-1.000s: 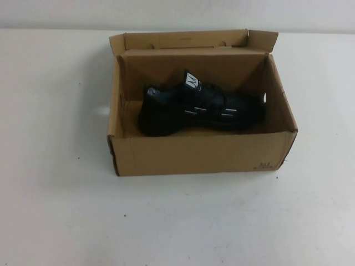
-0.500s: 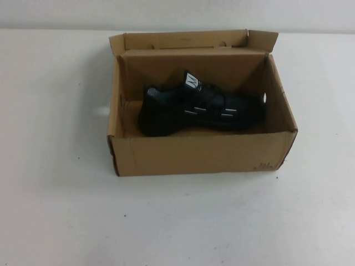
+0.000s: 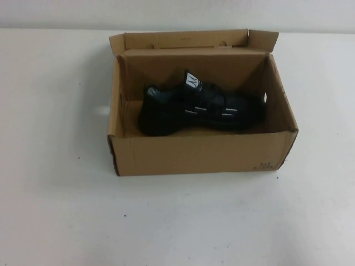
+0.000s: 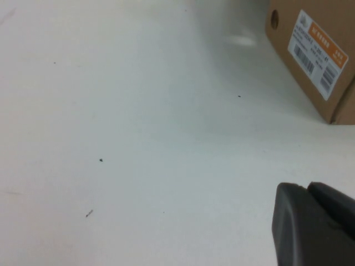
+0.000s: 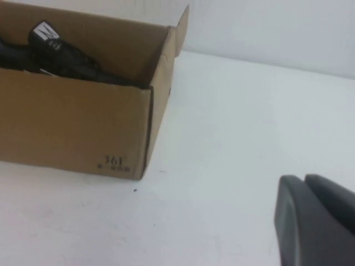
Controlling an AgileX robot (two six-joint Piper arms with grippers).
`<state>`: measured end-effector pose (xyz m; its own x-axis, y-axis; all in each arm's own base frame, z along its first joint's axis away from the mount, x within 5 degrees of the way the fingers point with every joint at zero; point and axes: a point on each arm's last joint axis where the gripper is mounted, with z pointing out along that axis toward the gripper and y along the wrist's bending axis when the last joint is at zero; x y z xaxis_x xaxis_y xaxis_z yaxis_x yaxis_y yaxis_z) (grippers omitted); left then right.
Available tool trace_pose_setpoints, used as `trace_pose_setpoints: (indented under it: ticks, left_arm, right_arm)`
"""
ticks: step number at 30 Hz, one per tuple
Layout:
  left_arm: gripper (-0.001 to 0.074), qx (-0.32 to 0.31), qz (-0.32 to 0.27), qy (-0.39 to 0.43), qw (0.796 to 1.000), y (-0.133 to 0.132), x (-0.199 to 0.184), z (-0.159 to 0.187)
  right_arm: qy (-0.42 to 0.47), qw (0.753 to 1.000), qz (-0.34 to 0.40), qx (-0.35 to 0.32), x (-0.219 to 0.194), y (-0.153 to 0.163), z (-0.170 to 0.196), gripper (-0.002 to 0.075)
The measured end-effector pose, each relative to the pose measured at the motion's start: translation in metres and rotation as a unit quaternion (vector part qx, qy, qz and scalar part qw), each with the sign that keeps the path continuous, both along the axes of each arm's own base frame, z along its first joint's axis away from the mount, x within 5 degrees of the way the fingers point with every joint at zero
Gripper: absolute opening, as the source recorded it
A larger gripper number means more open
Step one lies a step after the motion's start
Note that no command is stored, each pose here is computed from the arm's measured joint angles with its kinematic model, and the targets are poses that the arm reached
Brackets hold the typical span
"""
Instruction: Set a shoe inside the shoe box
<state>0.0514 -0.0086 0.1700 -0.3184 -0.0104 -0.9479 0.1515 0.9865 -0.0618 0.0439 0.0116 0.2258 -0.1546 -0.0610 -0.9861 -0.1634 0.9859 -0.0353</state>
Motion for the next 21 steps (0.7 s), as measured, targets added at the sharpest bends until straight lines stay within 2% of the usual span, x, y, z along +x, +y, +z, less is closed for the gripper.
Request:
trace_pose_setpoints:
  ticks: [4, 9, 13, 21]
  left_arm:
    - [-0.0003, 0.0, 0.0, 0.0, 1.0, 0.0, 0.0, 0.0]
    - [-0.0003, 0.0, 0.0, 0.0, 1.0, 0.0, 0.0, 0.0]
    - [-0.0003, 0.0, 0.0, 0.0, 1.0, 0.0, 0.0, 0.0]
    - [-0.0003, 0.0, 0.0, 0.0, 1.0, 0.0, 0.0, 0.0]
  right_arm:
    - [0.032, 0.999, -0.008, 0.012, 0.006, -0.001, -0.028, -0.0017]
    - [0.088, 0.993, -0.052, 0.065, 0.007, -0.005, -0.055, -0.0017]
    - [0.089, 0.99, -0.082, 0.077, 0.008, -0.01, -0.056, -0.0017]
    - [0.085, 0.991, -0.085, 0.057, 0.008, -0.011, -0.056, -0.0017]
